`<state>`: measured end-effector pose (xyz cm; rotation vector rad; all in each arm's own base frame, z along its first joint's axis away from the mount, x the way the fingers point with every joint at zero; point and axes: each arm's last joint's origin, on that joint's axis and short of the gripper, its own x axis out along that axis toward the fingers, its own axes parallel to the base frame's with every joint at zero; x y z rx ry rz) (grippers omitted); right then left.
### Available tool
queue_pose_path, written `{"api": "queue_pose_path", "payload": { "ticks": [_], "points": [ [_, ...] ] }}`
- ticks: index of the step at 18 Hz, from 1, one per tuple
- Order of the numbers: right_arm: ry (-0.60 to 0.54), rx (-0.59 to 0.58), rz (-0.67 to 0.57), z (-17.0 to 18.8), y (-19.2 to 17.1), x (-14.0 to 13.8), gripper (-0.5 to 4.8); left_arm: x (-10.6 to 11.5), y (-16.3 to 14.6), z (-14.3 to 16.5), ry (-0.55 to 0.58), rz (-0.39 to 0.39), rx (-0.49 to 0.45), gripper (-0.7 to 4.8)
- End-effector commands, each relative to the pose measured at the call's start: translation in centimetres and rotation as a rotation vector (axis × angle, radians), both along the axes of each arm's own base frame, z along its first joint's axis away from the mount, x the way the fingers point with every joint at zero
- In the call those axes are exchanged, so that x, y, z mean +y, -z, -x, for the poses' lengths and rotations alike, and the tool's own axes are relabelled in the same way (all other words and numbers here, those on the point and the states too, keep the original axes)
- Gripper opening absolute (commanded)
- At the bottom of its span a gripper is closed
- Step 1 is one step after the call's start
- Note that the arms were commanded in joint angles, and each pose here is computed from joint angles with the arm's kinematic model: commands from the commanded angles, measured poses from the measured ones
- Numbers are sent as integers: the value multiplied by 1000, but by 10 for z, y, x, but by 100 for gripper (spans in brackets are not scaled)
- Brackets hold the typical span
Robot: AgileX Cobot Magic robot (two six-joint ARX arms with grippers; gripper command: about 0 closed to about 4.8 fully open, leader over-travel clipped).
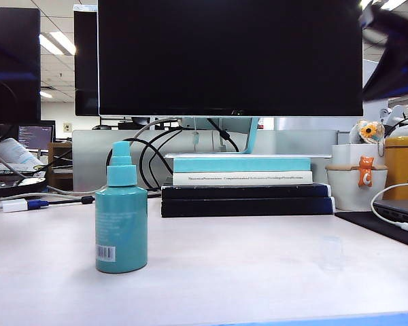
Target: Pick up the sprayer with the left hand, pick up its lid with the right hand then put the lid on the sprayer.
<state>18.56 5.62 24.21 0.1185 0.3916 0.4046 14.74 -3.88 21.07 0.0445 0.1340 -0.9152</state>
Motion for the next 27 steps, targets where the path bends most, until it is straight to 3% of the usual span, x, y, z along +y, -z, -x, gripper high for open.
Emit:
{"api": "queue_pose_path", "payload": {
  "ticks": [1, 2, 7, 8, 10, 11, 18, 21, 27],
  "points": [
    [-148, -1, 37, -5, 4, 5, -2, -14, 6, -4, 121, -90, -79, 297],
    [-175, 9, 32, -6, 6, 6, -2, -20, 9, -4, 139, -118, -88, 479],
    [-216, 28, 33, -8, 10, 5, 1, -27, 17, -7, 82, -211, -86, 479],
    [-248, 25, 32, -7, 10, 6, 33, -27, 19, -6, 73, -224, -69, 479],
    [-263, 20, 45, -7, 10, 6, 186, -28, 20, -7, 92, -228, -77, 479],
    [-277, 20, 40, -7, 11, 6, 220, -28, 22, -7, 105, -225, -69, 479],
    [-361, 91, -4, -11, 20, 10, 222, -37, 55, -26, 265, -190, 53, 479],
    [-361, 94, -4, -11, 21, 10, 222, -41, 71, -36, 284, -205, 58, 479],
    [-357, 153, 6, -9, 26, 10, 221, -48, 91, -51, 361, -121, 41, 479]
  ]
}}
